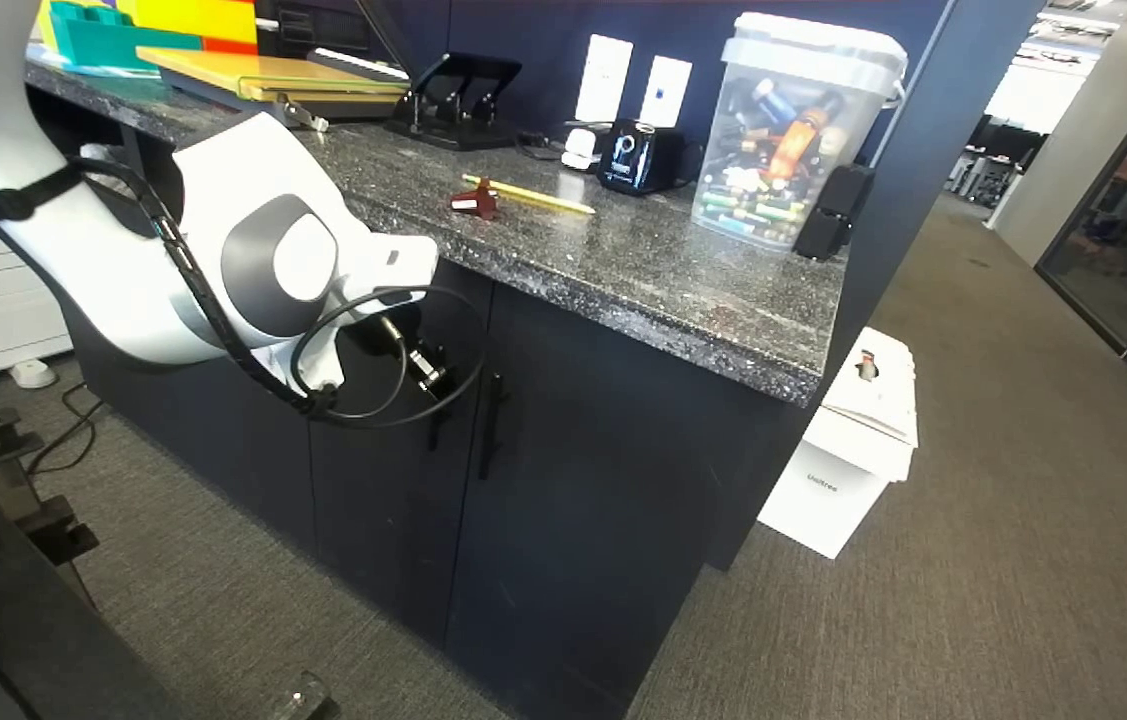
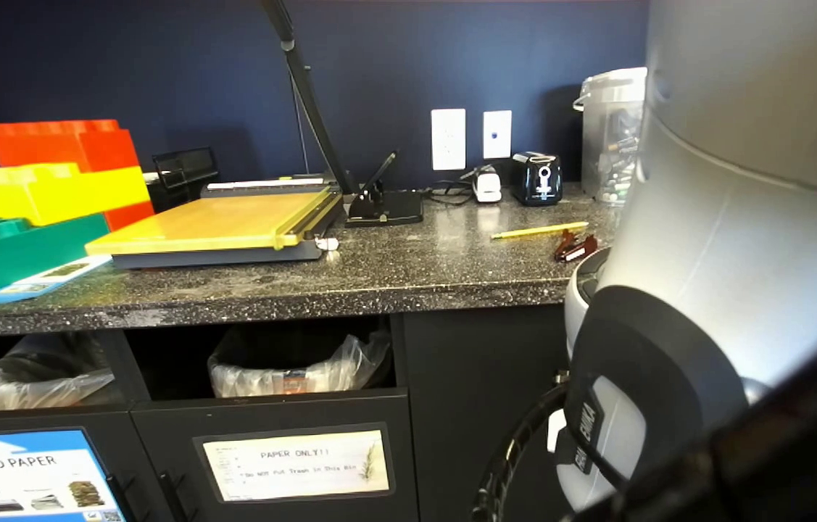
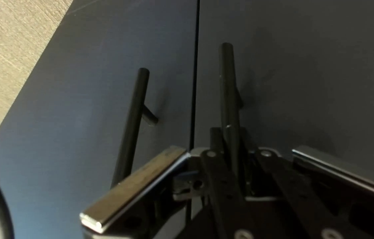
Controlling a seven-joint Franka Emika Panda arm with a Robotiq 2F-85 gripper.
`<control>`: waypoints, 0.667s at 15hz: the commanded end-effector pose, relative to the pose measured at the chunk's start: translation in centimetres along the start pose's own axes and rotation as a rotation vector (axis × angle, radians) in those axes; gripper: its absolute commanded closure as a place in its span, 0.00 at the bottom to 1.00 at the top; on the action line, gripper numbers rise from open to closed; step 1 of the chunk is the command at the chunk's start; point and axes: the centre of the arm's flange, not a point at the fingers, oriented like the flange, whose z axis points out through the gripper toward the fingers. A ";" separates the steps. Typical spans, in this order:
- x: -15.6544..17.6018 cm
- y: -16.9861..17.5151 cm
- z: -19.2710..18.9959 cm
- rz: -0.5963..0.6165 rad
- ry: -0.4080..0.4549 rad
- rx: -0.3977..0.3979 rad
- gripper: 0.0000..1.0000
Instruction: Open the left cabinet door
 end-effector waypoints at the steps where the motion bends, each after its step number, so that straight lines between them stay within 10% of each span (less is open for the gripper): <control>1: 0.9 -0.4 0.2 -0.026 0.011 -0.006 0.96; 10: 5.7 -1.2 -1.0 -0.033 -0.267 -0.057 0.96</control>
